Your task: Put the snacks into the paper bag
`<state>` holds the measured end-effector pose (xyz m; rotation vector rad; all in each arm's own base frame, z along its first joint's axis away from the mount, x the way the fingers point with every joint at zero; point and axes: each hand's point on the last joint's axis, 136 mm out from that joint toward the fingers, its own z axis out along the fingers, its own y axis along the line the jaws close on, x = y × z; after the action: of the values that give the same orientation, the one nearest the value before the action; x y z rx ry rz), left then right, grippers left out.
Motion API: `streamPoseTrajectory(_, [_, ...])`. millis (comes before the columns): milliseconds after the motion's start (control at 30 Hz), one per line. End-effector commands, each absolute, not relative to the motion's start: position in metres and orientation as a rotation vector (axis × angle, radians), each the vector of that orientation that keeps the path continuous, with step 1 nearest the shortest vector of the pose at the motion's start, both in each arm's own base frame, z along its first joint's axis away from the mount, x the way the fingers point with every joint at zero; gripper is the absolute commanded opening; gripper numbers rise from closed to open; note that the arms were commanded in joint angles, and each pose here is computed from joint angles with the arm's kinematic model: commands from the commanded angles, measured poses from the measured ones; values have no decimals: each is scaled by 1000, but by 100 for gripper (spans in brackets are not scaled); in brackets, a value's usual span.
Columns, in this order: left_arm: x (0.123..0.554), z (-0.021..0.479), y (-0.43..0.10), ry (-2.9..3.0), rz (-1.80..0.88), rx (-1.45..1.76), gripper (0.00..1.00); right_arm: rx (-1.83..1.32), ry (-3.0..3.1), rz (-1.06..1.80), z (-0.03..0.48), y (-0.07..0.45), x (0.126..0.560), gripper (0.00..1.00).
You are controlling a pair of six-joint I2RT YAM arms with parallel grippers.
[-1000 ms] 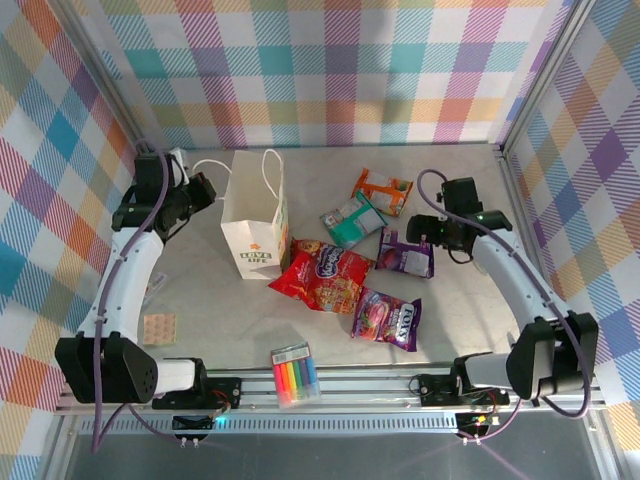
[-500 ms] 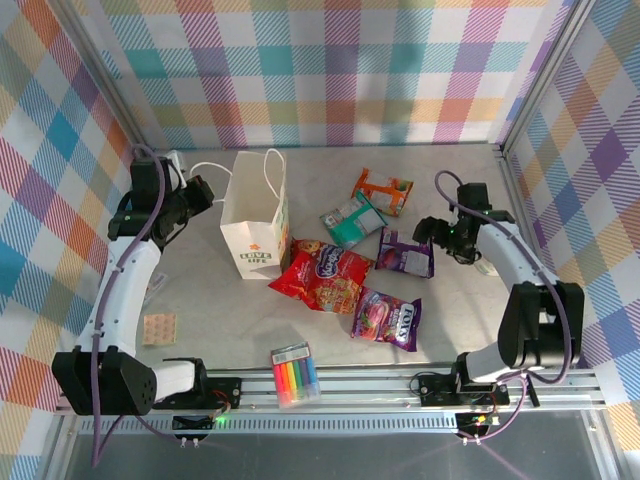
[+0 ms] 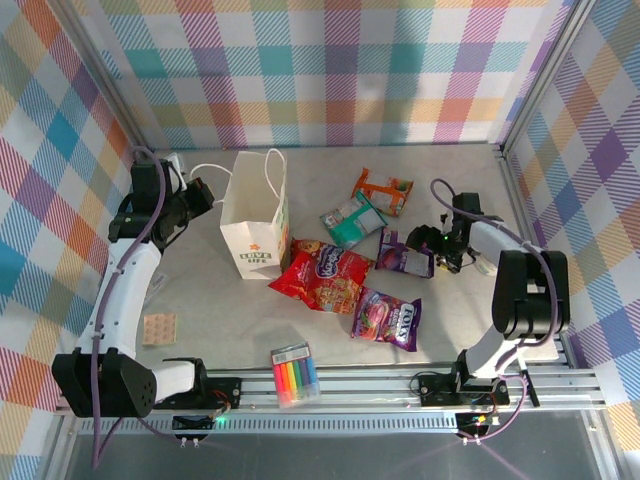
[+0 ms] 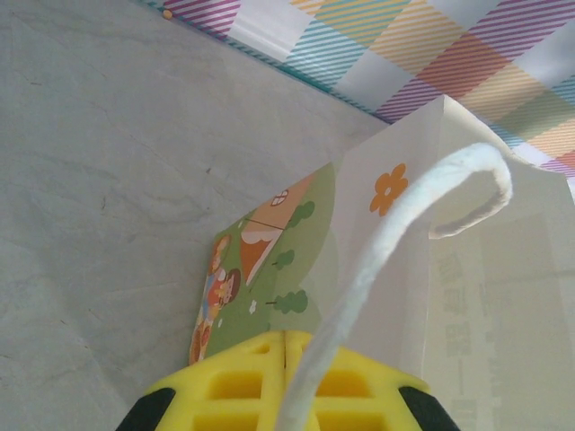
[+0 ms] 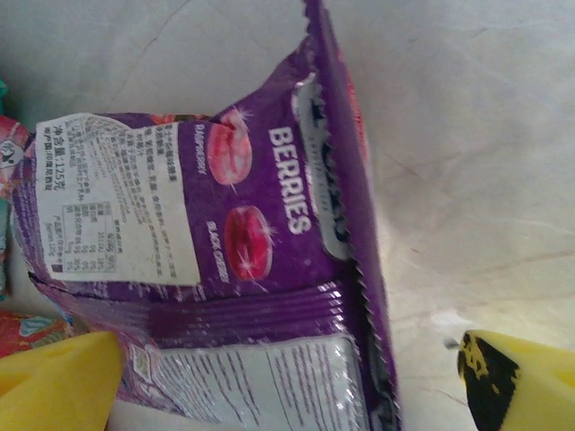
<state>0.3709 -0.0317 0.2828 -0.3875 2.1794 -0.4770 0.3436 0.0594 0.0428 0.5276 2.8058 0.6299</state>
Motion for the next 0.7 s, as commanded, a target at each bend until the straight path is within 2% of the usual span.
streamPoseTrajectory(0, [365, 290, -26, 2156, -467, -391, 4, 542, 2787, 733, 39, 68, 347, 94])
streamPoseTrajectory(467, [364, 281, -26, 2175, -465, -404, 4, 571, 2809, 803, 27, 78, 337, 87])
streamPoseTrajectory(667, [364, 280, -28, 2177, -480, -400, 4, 574, 2827, 774, 23, 77, 334, 75])
